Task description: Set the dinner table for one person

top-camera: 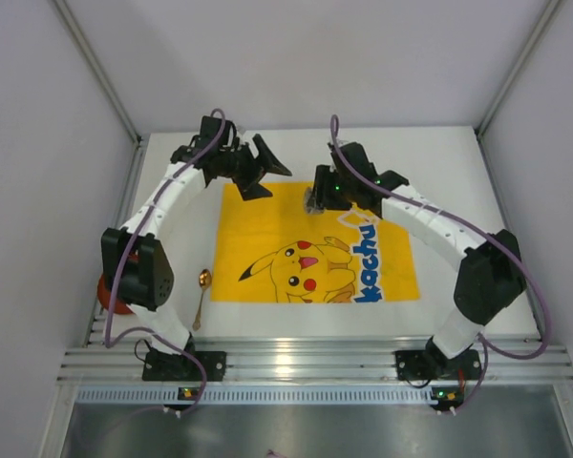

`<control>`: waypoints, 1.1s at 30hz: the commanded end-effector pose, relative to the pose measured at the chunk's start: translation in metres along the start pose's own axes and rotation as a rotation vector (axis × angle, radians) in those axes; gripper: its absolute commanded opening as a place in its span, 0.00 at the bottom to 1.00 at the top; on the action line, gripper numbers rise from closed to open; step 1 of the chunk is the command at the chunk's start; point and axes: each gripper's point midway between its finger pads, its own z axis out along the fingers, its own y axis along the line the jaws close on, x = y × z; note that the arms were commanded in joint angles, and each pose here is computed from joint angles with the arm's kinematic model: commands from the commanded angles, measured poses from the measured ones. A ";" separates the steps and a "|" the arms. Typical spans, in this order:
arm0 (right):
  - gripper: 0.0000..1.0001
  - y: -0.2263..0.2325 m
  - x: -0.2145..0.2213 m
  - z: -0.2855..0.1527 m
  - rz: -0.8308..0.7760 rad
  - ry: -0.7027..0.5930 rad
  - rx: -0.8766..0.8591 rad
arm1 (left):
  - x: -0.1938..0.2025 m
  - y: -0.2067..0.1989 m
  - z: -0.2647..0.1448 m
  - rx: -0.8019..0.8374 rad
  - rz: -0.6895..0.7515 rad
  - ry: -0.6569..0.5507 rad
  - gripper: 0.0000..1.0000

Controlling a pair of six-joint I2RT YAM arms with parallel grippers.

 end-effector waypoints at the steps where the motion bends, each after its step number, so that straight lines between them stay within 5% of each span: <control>1: 0.00 -0.029 -0.047 -0.029 0.081 -0.163 0.038 | -0.028 0.011 -0.046 -0.134 0.088 -0.167 0.85; 7: 0.00 -0.122 -0.055 -0.013 0.279 -0.118 0.100 | -0.045 0.095 -0.096 -0.449 0.123 -0.267 0.85; 15: 0.00 -0.171 -0.055 0.033 0.376 -0.005 0.002 | -0.043 0.215 -0.162 -0.814 0.072 -0.304 0.85; 27: 0.00 -0.220 -0.032 0.051 0.450 0.028 0.035 | -0.022 0.247 -0.182 -0.892 0.038 -0.304 0.84; 29: 0.21 -0.226 -0.022 0.045 0.456 0.040 0.054 | -0.019 0.251 -0.184 -0.908 0.035 -0.300 0.84; 30: 0.47 -0.229 -0.018 0.042 0.444 0.045 0.068 | -0.018 0.254 -0.186 -0.926 0.033 -0.299 0.83; 33: 0.69 -0.235 -0.009 0.037 0.415 0.067 0.100 | -0.016 0.262 -0.188 -0.951 0.017 -0.294 0.83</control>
